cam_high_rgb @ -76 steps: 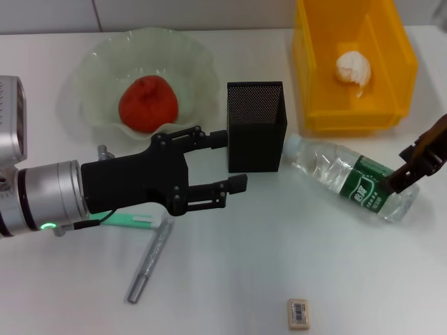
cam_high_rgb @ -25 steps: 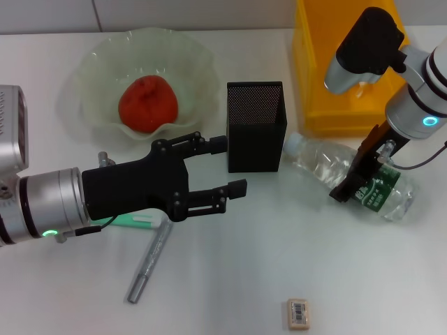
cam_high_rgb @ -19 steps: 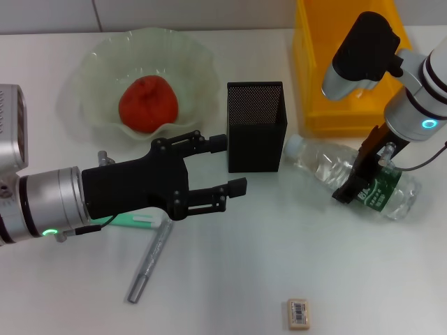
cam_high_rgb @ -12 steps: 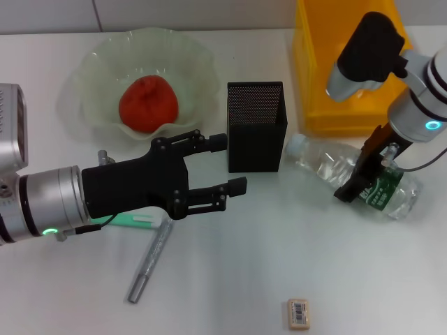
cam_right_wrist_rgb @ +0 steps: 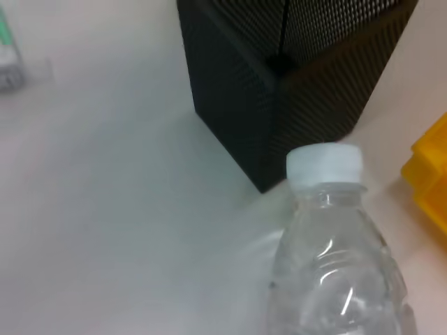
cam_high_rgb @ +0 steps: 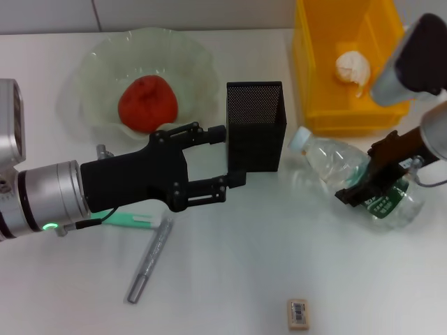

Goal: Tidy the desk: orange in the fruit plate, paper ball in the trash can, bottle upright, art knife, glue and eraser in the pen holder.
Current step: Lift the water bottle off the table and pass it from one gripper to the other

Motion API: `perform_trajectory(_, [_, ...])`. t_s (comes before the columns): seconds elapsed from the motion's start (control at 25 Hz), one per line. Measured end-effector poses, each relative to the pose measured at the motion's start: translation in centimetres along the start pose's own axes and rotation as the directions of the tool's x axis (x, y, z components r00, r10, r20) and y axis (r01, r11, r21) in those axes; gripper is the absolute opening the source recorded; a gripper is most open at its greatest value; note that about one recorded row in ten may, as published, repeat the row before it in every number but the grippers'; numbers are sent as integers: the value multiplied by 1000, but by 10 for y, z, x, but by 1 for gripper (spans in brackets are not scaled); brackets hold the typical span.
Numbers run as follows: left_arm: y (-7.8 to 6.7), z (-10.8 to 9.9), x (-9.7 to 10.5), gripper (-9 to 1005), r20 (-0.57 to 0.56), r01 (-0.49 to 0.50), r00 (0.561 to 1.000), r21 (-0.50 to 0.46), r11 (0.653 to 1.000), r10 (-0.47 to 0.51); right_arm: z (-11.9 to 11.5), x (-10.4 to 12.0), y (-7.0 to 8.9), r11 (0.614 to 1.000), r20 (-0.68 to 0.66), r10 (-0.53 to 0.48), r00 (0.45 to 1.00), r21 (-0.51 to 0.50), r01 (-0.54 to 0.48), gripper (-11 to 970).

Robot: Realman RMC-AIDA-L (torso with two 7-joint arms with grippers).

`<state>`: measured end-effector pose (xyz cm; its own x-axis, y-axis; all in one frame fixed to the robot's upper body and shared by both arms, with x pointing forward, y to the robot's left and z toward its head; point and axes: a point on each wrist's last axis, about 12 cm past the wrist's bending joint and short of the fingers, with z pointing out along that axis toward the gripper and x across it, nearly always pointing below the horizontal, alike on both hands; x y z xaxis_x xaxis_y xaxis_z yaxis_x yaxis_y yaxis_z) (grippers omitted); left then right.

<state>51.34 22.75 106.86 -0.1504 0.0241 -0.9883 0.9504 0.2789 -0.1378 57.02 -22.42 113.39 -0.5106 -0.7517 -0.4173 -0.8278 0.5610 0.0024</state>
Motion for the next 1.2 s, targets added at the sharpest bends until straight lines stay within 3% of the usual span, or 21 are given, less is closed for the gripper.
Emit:
perform_trajectory(0.28, [3,1,-6,713,44,-1,999,-15,1000,1,-28,32,21,1000,251,-20,968,-17,25,767])
perform_trajectory(0.56, [5,6,-17,711,115,37,993,1,999,-36,-47,68,27,998,566,-17,824,-44,50,767])
perform_trajectory(1.04, [6,17,-32,708,145,134,979,80,988,-144,-28,91,44,981,781,-128,612,10,192,768])
perform_trajectory(1.2, [4,19,-34,708,153,142,975,117,983,-160,-17,86,42,977,802,-124,584,-5,215,768])
